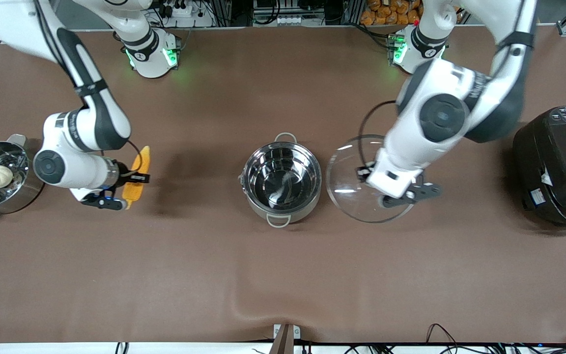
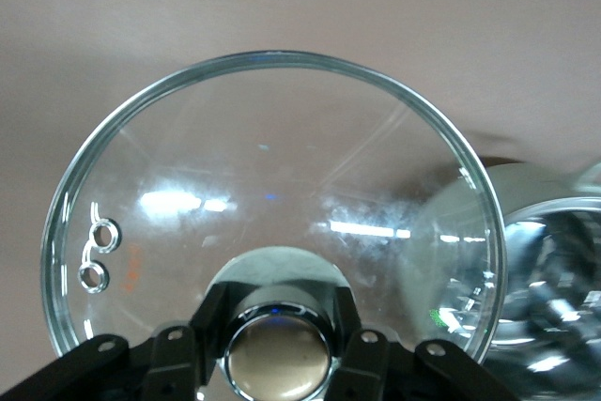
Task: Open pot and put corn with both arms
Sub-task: 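Lift the lid with the left gripper while the right gripper lifts the corn, then carry the corn over the pot with the right gripper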
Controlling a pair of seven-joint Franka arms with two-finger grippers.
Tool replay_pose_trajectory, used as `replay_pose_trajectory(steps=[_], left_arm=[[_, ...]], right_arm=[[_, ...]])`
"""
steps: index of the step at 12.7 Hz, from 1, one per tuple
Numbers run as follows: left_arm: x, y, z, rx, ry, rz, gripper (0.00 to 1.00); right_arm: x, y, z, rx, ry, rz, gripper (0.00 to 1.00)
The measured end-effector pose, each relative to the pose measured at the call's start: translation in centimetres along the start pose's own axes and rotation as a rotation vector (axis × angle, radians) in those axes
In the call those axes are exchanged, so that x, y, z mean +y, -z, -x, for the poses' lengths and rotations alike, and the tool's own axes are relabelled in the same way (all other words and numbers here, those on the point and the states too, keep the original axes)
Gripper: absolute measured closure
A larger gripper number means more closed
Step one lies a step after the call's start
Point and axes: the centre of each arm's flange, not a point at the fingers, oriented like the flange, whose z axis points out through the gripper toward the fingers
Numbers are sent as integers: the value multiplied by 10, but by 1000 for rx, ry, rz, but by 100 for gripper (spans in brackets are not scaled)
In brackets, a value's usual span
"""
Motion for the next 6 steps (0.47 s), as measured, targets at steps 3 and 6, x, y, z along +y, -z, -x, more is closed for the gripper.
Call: replay_pose_trajectory(steps=[3, 6], left_arm=[[-70, -30, -26, -63, -45, -18, 50], [-117, -74, -41, -85, -14, -17, 50]], right_arm=[[-109, 44, 32, 66, 140, 19, 63], [-190, 63, 64, 150, 295, 97, 63]])
